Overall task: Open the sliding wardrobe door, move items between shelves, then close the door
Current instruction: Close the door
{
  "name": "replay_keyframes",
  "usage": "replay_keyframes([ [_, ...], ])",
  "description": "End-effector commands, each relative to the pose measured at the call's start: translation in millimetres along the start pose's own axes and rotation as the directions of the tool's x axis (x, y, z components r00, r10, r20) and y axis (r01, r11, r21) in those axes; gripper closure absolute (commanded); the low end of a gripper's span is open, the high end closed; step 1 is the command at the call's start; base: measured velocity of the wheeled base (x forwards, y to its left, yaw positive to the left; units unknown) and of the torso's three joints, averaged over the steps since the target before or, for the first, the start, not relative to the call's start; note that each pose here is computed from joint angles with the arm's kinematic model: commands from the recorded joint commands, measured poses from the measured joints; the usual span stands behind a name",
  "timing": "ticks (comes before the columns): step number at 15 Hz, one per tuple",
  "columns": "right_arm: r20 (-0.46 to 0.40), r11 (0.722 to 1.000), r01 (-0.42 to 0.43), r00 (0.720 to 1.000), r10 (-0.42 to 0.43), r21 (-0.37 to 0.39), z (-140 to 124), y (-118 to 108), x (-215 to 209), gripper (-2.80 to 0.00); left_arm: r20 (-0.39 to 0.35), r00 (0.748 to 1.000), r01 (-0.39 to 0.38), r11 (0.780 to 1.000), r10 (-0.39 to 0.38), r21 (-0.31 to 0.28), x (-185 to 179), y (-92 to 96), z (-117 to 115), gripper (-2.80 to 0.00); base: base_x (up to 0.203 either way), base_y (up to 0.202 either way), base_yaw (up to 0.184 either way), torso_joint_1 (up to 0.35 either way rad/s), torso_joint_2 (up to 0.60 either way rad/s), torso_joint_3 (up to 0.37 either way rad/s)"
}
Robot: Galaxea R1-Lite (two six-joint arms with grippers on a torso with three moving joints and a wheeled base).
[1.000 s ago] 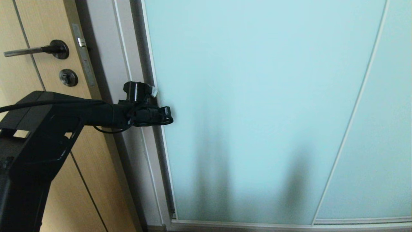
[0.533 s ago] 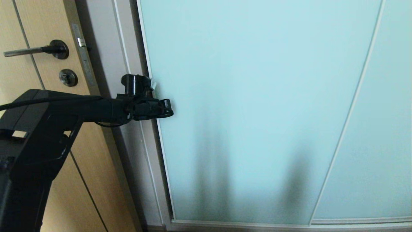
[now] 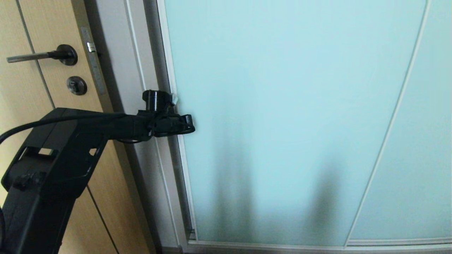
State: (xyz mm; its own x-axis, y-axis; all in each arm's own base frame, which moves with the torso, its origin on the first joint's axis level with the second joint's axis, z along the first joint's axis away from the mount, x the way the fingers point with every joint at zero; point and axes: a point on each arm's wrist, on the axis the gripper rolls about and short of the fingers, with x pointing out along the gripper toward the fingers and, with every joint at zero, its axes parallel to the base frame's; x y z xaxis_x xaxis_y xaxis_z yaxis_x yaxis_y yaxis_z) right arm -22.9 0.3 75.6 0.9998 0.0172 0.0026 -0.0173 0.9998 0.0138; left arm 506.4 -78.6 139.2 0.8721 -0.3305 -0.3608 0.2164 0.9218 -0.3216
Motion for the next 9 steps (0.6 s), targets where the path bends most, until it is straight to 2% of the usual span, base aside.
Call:
replay_keyframes([
  [1,0.000,1.000,-0.001,1.000,0.001,0.000,0.0,0.0,0.0,0.00,-0.003,1.000,-0.005,1.000,0.005,-0.005,1.3,1.3,-1.7,0.00,0.000,0.000,0.000,0.000,0.00,0.000],
  [4,-0.001,1.000,-0.001,1.000,0.001,0.000,-0.4,0.0,0.1,0.00,0.038,0.999,0.009,1.000,-0.010,0.005,-17.2,-8.2,18.2,0.00,0.000,0.000,0.000,0.000,0.00,0.000],
  [7,-0.001,1.000,0.000,1.000,0.000,0.000,-0.3,0.0,0.1,0.00,0.061,0.998,0.016,1.000,-0.017,0.007,-26.8,-13.0,27.7,0.00,0.000,0.000,0.000,0.000,0.00,0.000],
  [9,0.000,1.000,-0.001,1.000,0.001,0.000,-0.1,0.0,0.0,0.00,0.104,0.994,0.033,0.999,-0.034,0.016,-44.8,-22.6,44.4,0.00,0.000,0.000,0.000,0.000,0.00,0.000],
])
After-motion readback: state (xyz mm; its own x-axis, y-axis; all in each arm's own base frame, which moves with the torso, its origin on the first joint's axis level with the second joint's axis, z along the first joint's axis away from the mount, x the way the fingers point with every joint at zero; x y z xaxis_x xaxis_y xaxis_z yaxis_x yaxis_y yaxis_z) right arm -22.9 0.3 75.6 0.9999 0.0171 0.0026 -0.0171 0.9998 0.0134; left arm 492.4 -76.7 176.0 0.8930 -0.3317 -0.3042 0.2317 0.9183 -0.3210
